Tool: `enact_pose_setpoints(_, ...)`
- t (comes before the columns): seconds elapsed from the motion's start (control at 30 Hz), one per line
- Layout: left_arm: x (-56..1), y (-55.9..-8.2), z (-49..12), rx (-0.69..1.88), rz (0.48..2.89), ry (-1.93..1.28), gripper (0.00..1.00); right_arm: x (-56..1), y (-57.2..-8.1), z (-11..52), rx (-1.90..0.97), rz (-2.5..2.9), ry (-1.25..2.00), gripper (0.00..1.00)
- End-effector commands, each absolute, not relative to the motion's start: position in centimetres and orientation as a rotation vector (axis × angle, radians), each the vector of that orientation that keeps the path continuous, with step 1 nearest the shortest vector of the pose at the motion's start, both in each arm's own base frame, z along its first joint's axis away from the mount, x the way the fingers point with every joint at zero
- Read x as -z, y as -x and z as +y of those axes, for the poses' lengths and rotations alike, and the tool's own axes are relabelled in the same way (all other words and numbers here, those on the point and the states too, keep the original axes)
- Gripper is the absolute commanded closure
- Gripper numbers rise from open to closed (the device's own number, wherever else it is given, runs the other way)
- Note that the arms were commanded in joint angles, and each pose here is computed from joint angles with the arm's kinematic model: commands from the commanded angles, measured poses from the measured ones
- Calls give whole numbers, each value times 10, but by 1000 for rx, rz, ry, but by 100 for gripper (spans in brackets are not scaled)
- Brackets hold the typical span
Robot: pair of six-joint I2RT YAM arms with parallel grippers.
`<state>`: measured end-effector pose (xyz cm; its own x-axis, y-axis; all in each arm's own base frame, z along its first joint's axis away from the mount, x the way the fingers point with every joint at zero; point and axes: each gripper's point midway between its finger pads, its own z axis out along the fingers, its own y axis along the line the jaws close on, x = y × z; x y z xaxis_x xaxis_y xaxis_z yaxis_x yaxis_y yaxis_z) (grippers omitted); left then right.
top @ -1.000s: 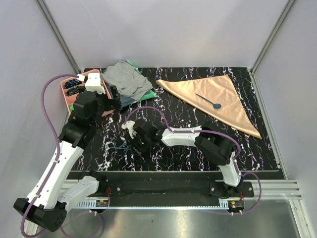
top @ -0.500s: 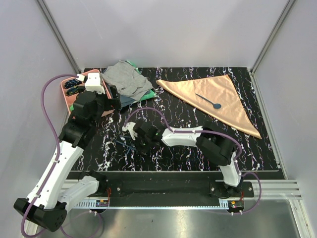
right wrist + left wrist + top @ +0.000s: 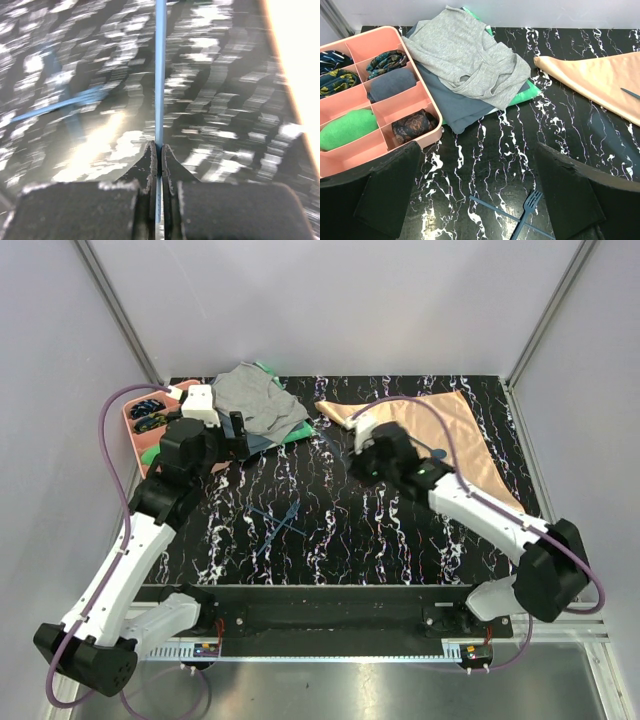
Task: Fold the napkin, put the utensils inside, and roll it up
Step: Place the utensil onto the napkin
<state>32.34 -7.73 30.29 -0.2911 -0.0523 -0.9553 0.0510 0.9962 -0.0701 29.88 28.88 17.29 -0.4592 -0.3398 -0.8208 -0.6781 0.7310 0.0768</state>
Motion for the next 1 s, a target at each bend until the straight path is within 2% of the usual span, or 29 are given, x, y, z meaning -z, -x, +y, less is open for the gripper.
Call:
enact_pose_setpoints(0.0, -312, -327, -78, 118, 1819, 8, 1, -177, -339, 217, -368, 2079, 706, 100)
enact_pose_setpoints(0.2, -305, -332, -77, 93, 1838, 5, 1, -168, -397, 136, -259, 2140, 595, 100)
enact_pose_setpoints(0.43, -296, -335, -85, 119, 1868, -16, 1, -104, -435, 91, -177, 2284, 647, 100)
enact_pose_setpoints(0.6, -292, -337, -85, 116, 1883, -22, 1, -92, -458, 71, -149, 2310, 725, 100)
enact_pose_setpoints(0.97, -288, -339, -86, 113, 1895, -26, 1, -63, -461, 56, -158, 2400, 909, 100)
